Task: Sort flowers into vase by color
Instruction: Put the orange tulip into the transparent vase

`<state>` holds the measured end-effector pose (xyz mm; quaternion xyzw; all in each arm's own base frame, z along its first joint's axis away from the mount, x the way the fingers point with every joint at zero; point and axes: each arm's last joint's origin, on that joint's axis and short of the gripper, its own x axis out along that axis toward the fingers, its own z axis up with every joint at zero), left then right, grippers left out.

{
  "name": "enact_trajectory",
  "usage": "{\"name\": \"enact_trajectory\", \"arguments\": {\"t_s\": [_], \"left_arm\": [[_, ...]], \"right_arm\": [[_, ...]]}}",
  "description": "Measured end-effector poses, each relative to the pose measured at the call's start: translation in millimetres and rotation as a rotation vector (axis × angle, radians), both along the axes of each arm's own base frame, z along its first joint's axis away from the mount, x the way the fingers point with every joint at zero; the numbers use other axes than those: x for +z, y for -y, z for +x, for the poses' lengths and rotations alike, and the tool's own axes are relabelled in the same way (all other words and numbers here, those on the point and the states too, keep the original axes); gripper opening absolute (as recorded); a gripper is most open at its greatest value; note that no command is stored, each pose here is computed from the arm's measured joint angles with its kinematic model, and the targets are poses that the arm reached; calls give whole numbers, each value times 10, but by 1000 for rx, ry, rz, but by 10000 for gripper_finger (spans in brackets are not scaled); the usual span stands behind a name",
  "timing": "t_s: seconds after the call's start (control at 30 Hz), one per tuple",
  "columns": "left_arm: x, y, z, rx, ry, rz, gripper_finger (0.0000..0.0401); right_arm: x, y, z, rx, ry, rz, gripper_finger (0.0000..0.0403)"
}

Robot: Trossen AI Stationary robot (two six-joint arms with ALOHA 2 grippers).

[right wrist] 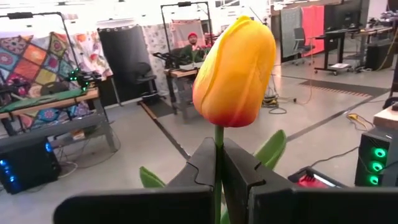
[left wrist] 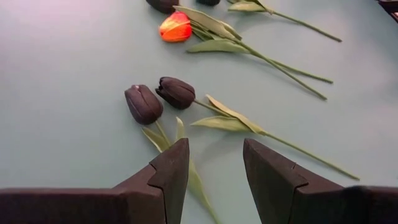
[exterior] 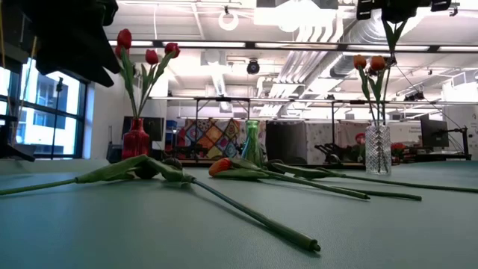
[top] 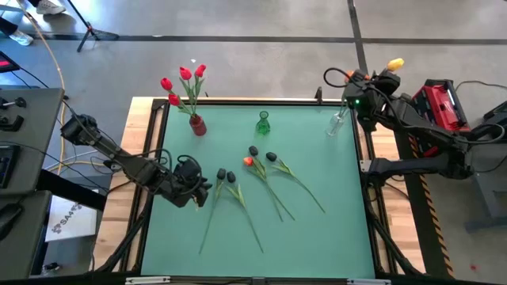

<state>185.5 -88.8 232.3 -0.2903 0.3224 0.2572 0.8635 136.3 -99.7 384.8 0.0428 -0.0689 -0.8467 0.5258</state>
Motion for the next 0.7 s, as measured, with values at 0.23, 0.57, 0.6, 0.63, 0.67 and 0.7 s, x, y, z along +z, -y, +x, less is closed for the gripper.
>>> {"name": "enact_trajectory", "arguments": {"t_s": [0.23,0.57,0.6,0.63,0.67,0.7], "left_arm": [[-3,-44,25,-7,-17,-9,140],[6,-85,56,-29,-19,32,140],[7,-97,64,-23,-17,32,140],[9,-108,70,-17,-15,30,140],[10,-116,76,-12,-13,28,140],[13,-123,84,-7,-6,25,140]], "right_arm": [[100,-47,119,100,-37,39,0],[325,-163,479,1132,-381,33,0],[325,-173,479,1194,-396,24,0],[321,-174,466,1232,-414,24,0],[310,-168,442,1247,-431,37,0],[299,-156,415,1249,-446,52,0]]}}
